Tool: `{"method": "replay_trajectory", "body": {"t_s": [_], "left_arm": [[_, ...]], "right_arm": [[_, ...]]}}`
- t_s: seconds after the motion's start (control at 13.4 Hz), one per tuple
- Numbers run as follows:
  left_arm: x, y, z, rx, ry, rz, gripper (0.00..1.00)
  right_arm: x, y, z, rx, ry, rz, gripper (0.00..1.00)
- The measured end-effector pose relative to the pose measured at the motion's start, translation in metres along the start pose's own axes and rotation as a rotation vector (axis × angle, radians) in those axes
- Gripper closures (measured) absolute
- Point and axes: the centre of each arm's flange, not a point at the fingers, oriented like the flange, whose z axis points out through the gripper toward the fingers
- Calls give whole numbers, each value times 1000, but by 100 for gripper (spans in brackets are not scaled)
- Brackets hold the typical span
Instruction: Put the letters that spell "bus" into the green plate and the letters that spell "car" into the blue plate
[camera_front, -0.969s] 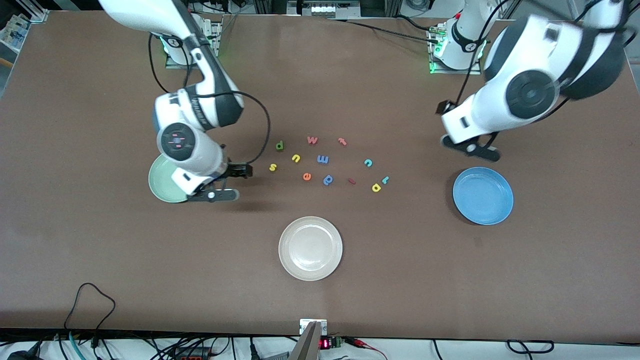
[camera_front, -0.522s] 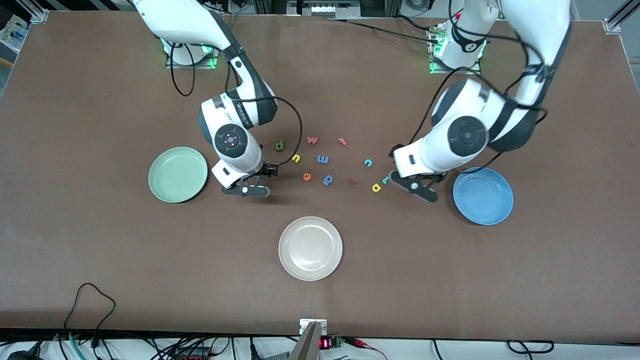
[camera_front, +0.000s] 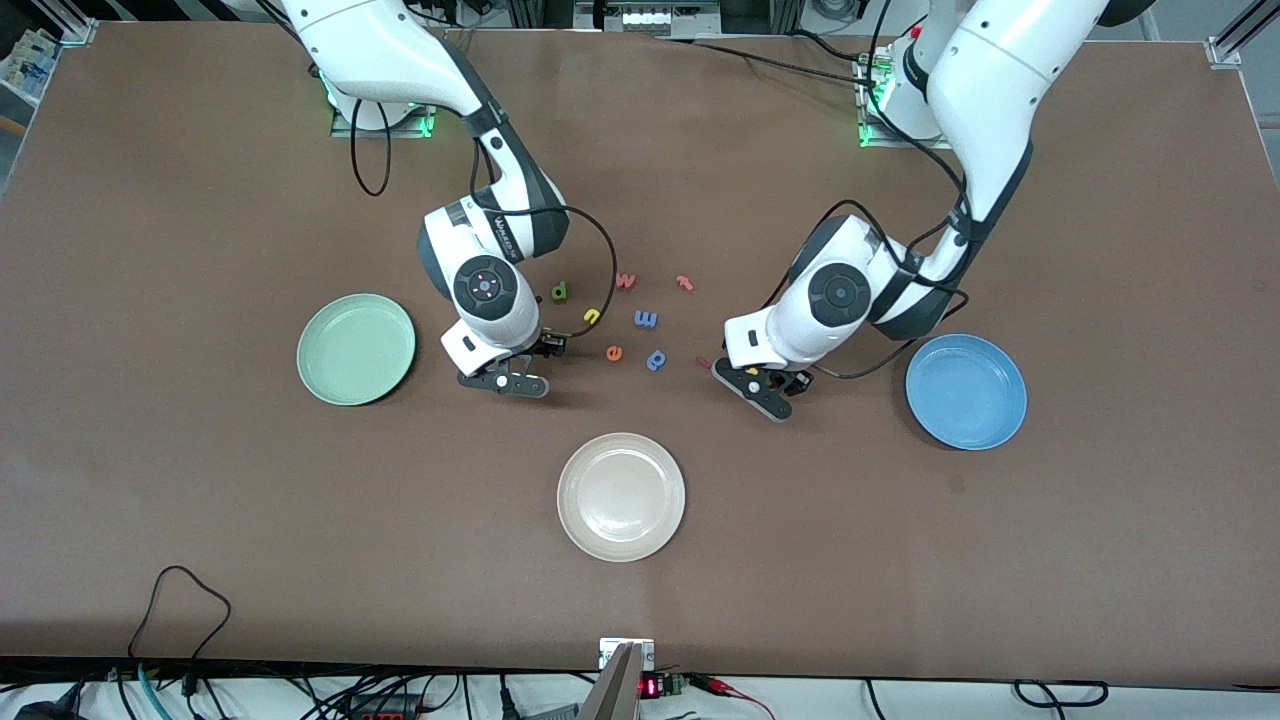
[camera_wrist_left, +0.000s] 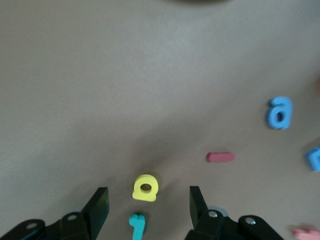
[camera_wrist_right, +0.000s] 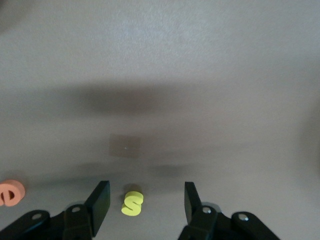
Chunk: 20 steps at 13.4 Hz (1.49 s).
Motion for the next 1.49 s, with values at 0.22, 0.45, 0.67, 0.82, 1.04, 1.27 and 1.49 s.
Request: {"method": "replay_trajectory", "body": {"t_s": [0.22,0.45,0.67,0.82,1.04,1.27,1.49], "left_arm": [[-9,4,19,46,-15,76,30],[-10,12,33,57,-14,120,36],[-10,15,37,86,-14,168,53],[-9,16,35,104,-11,192,64],[-6,0,12,140,-58,174,73],[-16,-41,-45,206,-207,93,73],[-55,-133,-63,206,-292,-43,73]], "right_arm": [[-11,-15,19,-12,-1,10,33],[-22,-25,33,-27,-14,4,39],[-24,-26,37,-30,-22,20,43],[-25,-27,37,-29,-23,28,46],[-26,-28,37,-26,-25,32,53],[-28,-29,37,-24,-29,32,68],[-29,-28,35,-28,-35,34,77]]}}
